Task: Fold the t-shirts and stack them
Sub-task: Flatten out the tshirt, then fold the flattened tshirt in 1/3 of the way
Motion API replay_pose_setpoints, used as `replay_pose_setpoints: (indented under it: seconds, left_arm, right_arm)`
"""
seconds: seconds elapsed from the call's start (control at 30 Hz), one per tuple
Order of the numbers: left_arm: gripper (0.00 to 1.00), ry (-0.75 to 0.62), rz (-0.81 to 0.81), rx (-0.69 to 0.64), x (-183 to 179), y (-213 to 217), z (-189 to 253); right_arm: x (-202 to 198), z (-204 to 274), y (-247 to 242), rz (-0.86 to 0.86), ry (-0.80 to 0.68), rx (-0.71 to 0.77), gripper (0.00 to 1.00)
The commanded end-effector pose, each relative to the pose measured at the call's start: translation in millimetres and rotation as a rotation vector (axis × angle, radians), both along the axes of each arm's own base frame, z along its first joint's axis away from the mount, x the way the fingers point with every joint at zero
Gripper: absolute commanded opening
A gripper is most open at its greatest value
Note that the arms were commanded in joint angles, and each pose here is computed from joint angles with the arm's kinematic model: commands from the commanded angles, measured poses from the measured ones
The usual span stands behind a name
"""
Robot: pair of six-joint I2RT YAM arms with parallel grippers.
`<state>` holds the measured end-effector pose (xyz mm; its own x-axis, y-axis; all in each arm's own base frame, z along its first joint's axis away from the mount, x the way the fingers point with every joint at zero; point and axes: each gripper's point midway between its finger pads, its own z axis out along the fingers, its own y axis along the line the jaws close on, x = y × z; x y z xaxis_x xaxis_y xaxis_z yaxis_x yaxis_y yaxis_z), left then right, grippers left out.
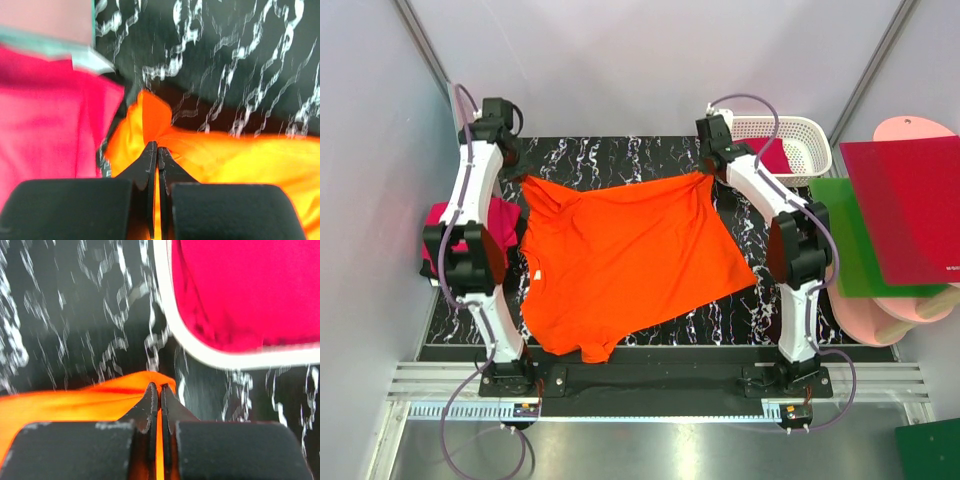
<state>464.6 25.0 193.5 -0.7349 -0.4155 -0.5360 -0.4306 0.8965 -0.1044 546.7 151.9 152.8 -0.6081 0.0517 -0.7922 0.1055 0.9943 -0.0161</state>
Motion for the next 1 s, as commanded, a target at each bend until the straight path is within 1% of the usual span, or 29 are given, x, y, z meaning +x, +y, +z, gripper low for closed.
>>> replay_pose_setpoints:
  seconds: [0.0,0.03,0.07,0.1,0.13,0.17,0.2,0.27,0.3,0.53,0.63,0.77,0.9,0.97]
  left_arm:
    - [0.0,0.009,-0.04,-0.06,-37,-17,5]
    - [0.0,0.02,-0.043,-0.07,-48,-20,5]
    - [0.0,0.073,-0.054,-0.093,-62,-25,-11]
    - [0.0,0.088,-0.054,-0.097,-70,-26,-14]
    - [0.0,0.079,-0.054,-0.098,-79,-27,-10]
    - [0.0,0.115,-0.053,-0.102,-92,-29,-20]
    - [0.0,0.106,-0.051,-0.104,-100,-29,-15]
    - [0.0,0.135,-0.052,-0.113,-115,-31,-21]
    - [0.0,0.136,-0.052,-0.117,-124,-32,-17]
    - [0.0,0.164,-0.066,-0.13,-165,-39,-10]
    - [0.0,0.238,-0.054,-0.136,-190,-40,-28]
    - [0.0,0.307,-0.088,-0.135,-218,-51,-44]
    - [0.0,0.387,-0.094,-0.133,-239,-52,-59]
    - [0.01,0.436,-0.084,-0.126,-249,-51,-65]
  right_arm:
    - [-45,16,2,0.046,0.066,0.059,0.0]
    - [-57,9,-1,0.05,0.098,0.061,0.0]
    - [-67,5,-3,0.055,0.126,0.059,0.0]
    - [-79,-9,-5,0.058,0.17,0.058,0.0]
    - [-87,-4,-4,0.066,0.169,0.069,0.0]
    - [-94,-7,-6,0.069,0.187,0.071,0.0]
    - [-105,-10,-7,0.075,0.206,0.08,0.0]
    - [-116,-14,-9,0.081,0.231,0.079,0.0]
    - [-124,-19,-12,0.081,0.251,0.073,0.0]
    - [-149,-18,-21,0.089,0.304,0.055,0.0]
    - [-158,-28,-22,0.093,0.348,0.053,0.0]
    - [-170,-51,-24,0.095,0.442,0.031,0.0]
    - [-181,-79,-27,0.084,0.548,0.008,0.0]
    - [-185,-85,-25,0.087,0.58,0.014,0.0]
